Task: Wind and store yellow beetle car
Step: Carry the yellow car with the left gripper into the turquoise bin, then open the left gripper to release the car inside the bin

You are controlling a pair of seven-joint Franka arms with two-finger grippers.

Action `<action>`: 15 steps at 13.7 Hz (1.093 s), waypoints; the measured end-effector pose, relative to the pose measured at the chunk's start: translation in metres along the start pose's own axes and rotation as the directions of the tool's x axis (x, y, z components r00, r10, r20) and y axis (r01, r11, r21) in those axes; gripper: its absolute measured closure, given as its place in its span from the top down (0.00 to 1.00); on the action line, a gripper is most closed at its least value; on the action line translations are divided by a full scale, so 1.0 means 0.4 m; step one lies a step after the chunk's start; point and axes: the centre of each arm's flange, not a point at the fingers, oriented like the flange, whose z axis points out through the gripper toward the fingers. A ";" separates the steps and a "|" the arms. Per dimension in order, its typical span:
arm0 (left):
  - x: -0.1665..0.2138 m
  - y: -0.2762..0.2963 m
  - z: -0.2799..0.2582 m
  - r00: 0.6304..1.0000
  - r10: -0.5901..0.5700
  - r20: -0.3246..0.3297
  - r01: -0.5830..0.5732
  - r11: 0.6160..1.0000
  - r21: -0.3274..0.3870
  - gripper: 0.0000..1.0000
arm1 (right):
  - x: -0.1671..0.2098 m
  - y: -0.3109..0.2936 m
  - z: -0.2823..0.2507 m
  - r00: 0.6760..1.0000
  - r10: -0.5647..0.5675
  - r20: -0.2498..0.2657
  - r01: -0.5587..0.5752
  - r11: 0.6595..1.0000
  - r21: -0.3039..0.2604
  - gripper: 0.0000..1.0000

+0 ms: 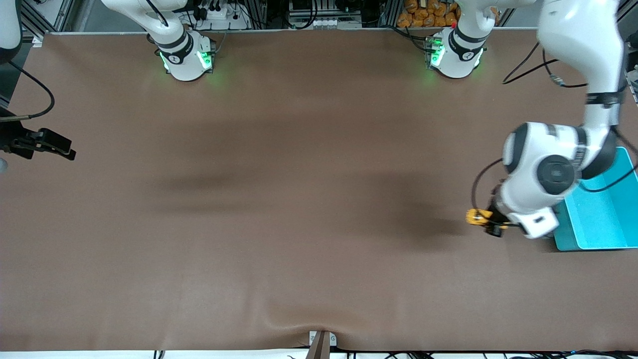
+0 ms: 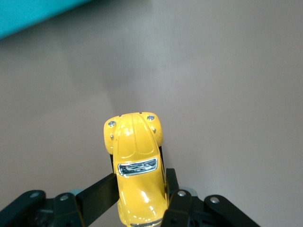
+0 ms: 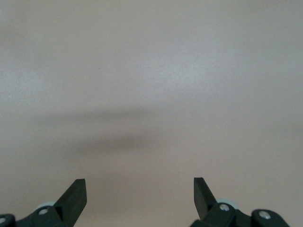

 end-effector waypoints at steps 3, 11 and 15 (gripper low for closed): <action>0.177 -0.063 0.010 0.998 0.058 0.002 -0.058 0.998 0.007 0.46 | 0.002 -0.001 -0.033 1.000 0.000 -0.027 0.000 1.000 0.000 1.00; 0.583 -0.307 0.039 0.922 0.385 0.047 -0.384 0.923 -0.020 0.46 | 0.004 -0.014 -0.068 0.998 -0.008 -0.055 0.008 1.000 0.006 1.00; 0.661 -0.375 0.050 0.828 0.558 0.053 -0.556 0.830 -0.051 0.46 | 0.005 -0.039 -0.068 0.998 -0.025 -0.055 0.025 1.000 0.007 1.00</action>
